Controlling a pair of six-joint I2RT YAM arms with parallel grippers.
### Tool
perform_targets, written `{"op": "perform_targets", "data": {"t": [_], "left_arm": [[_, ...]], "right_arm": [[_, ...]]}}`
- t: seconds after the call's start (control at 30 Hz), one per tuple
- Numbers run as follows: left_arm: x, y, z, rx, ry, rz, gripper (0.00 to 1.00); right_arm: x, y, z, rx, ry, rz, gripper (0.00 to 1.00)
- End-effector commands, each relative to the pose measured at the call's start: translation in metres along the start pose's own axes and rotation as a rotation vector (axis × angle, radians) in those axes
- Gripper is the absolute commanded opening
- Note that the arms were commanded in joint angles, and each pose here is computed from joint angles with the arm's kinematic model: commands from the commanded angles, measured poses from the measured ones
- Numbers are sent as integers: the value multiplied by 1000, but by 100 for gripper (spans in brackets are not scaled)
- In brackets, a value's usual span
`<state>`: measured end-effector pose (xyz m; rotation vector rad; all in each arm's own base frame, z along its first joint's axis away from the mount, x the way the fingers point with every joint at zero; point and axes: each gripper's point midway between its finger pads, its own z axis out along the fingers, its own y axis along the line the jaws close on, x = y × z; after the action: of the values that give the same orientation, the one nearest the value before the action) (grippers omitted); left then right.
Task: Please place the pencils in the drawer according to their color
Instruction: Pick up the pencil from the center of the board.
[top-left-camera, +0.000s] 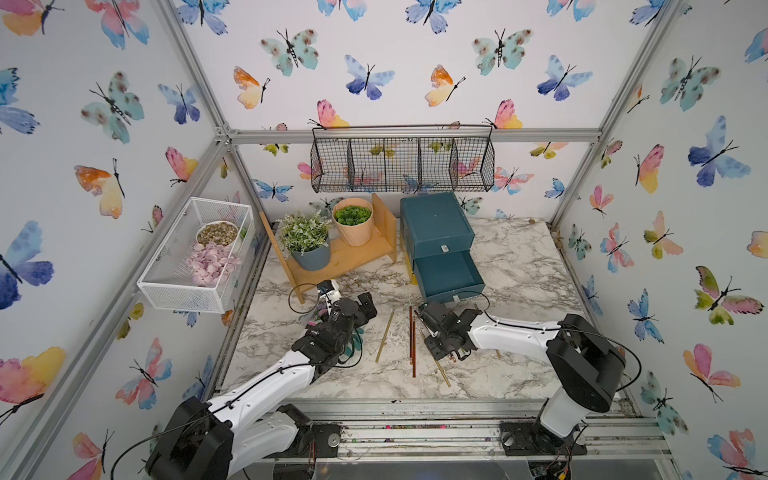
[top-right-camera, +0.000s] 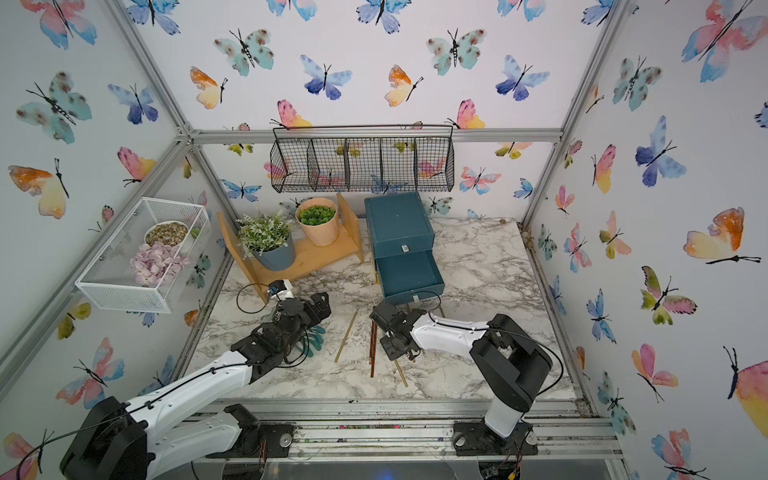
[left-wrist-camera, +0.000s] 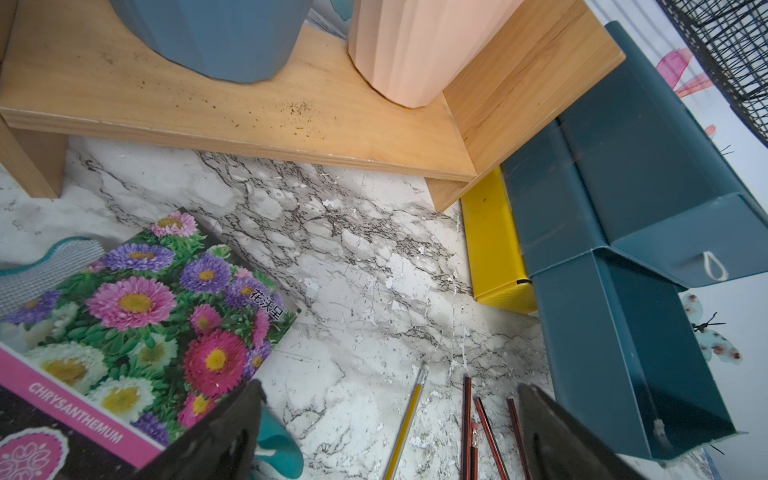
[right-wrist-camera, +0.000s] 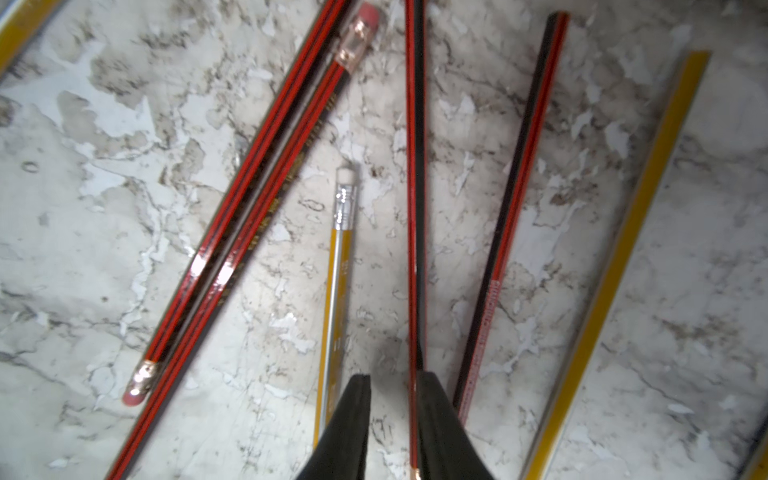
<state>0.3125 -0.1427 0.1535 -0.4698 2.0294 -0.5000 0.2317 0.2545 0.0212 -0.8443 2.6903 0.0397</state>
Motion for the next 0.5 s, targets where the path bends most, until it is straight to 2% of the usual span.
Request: {"op": "perform_targets", "data": {"t": [0.0, 0.23, 0.47], "left_arm": [[-3, -7, 1, 25, 1, -5, 98], [-4, -9, 2, 27, 1, -2, 98], [-3, -9, 3, 26, 6, -2, 98]], "right_arm": [[9, -4, 3, 32, 48, -23, 25], [6, -5, 1, 37, 45, -19, 25], [15, 1, 6, 9, 93, -24, 23]]}}
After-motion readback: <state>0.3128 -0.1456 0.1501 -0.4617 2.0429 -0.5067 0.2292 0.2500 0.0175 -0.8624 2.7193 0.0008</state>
